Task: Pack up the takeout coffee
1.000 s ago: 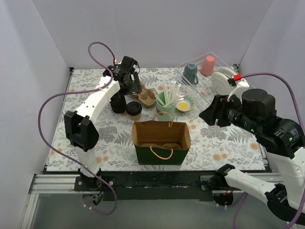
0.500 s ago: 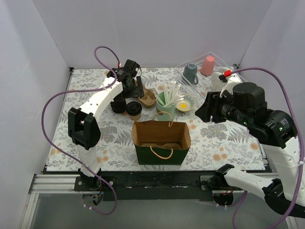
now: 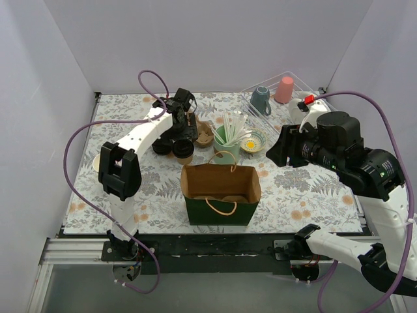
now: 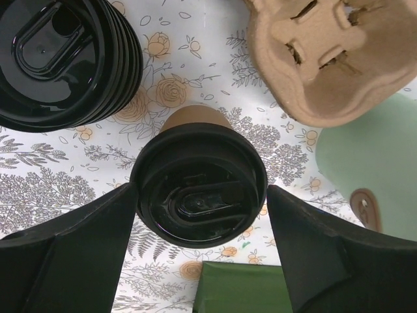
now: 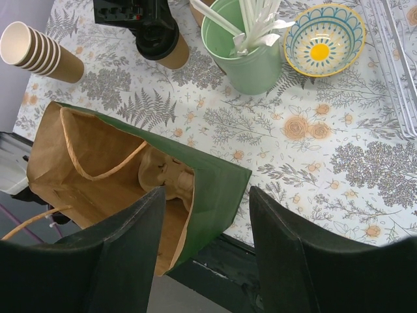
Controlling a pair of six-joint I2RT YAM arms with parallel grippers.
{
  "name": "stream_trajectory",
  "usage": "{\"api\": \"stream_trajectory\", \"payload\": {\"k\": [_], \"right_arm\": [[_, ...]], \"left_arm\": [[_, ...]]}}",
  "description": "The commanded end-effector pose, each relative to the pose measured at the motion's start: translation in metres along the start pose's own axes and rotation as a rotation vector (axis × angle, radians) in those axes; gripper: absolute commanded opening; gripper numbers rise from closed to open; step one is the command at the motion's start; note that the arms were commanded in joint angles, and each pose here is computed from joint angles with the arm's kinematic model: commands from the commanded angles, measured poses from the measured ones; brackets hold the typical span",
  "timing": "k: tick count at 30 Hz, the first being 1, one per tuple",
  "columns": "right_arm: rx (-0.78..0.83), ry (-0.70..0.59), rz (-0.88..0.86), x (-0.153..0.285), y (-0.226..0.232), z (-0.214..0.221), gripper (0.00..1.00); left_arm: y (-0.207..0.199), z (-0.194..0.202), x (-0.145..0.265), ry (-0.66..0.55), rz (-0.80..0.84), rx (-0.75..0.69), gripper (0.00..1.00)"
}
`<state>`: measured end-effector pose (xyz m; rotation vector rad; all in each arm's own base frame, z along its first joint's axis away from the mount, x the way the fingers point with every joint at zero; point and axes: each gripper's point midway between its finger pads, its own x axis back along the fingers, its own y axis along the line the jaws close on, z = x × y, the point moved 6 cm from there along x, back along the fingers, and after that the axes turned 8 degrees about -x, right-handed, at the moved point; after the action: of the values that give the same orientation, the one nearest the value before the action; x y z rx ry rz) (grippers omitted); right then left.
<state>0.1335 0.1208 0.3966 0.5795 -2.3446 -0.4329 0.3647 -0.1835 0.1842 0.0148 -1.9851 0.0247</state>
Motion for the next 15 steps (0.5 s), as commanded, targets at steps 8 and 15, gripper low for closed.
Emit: {"api": "stream_trajectory", "payload": {"k": [8,15], "right_arm": [[0.036,-0.057,-0.031,0.008,0.007,-0.014,0.62],[0.039,-0.06,-0.032,0.007,0.007,-0.015,0.62]], "left_arm": [[0.004,0.007,-0.002,-0.005,-0.021,-0.024,0.71],[-0.003,-0.005,0.006,-0.036,0.015,-0.025,0.52]]}}
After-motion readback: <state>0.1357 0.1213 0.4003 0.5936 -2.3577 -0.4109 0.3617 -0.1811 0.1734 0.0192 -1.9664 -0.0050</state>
